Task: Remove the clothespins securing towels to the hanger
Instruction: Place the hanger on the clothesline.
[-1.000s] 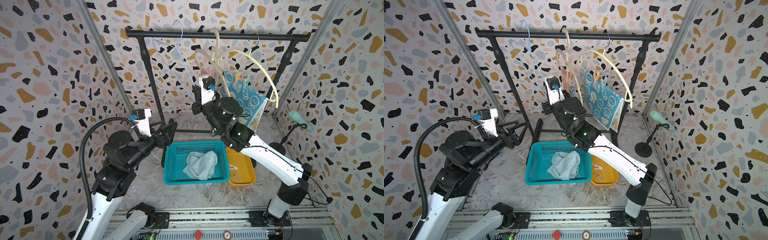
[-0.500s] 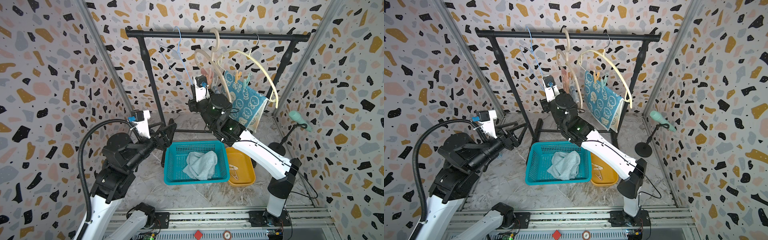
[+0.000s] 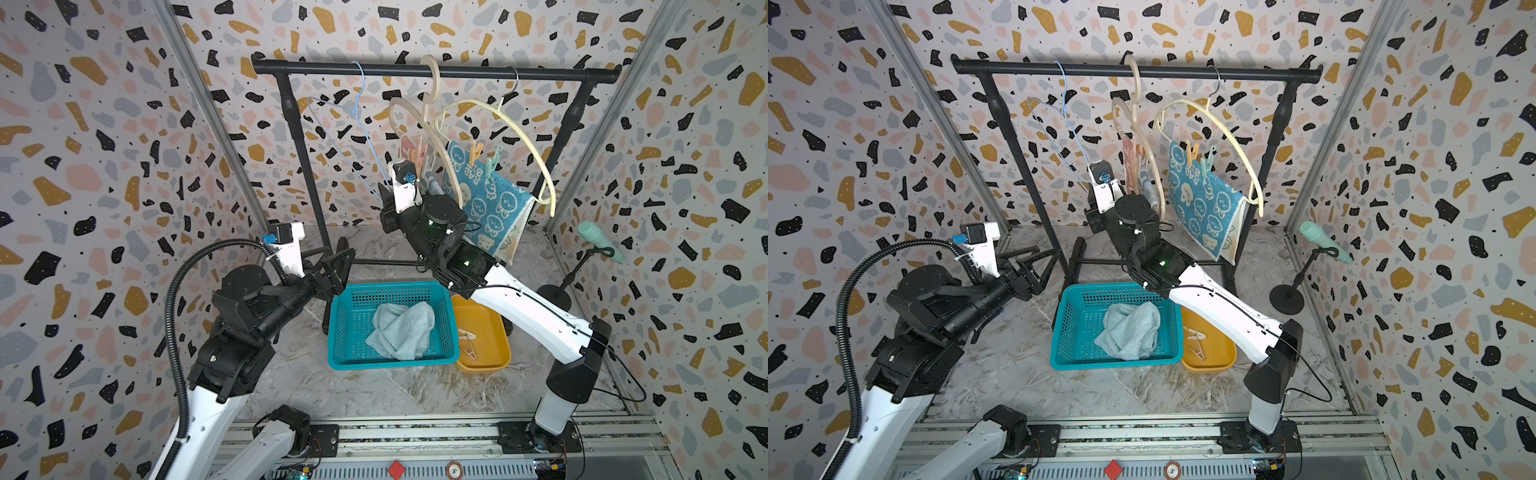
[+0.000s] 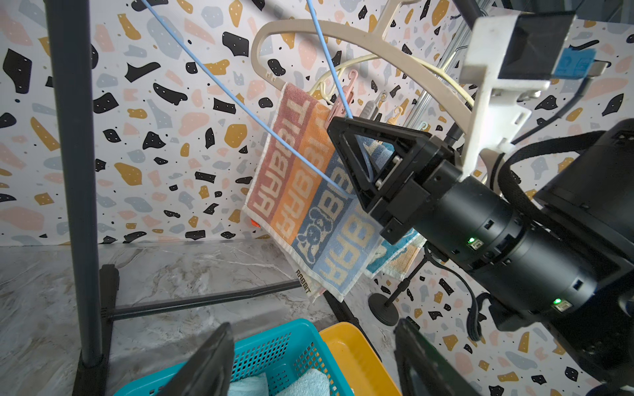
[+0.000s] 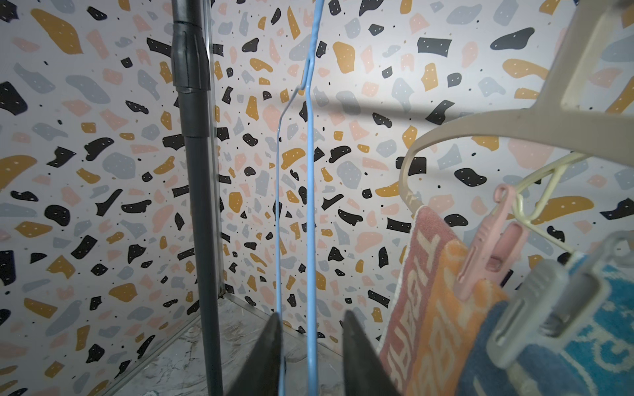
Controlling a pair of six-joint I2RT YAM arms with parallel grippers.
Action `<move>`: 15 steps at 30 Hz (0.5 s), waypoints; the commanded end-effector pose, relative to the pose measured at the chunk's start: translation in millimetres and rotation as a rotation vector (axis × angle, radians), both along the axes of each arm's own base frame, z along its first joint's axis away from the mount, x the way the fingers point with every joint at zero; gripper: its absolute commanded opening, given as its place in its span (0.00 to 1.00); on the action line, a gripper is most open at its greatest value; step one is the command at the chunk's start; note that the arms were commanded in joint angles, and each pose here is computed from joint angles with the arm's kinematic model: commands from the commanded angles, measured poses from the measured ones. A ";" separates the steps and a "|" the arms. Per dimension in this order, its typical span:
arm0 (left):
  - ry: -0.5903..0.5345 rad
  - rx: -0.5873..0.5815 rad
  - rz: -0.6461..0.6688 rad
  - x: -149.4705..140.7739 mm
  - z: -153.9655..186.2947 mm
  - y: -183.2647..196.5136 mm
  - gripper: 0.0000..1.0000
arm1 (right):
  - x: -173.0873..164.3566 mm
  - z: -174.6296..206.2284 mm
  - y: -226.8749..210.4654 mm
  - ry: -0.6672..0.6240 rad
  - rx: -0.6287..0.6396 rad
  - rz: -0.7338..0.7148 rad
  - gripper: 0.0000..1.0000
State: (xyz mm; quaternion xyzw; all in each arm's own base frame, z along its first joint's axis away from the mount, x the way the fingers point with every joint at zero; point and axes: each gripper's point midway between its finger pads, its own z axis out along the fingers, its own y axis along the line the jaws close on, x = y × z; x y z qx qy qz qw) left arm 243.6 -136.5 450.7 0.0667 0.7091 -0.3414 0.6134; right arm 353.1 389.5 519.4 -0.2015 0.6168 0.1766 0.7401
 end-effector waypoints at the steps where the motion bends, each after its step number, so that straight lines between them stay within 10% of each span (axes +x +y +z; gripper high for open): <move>1: -0.046 -0.026 -0.002 -1.9 13.6 0.4 0.74 | -30.2 40.2 -18.5 -0.060 0.087 0.046 0.52; 15: -0.060 -0.011 0.012 -1.6 24.4 2.8 0.74 | -74.4 47.7 -52.1 -0.074 0.128 0.111 0.66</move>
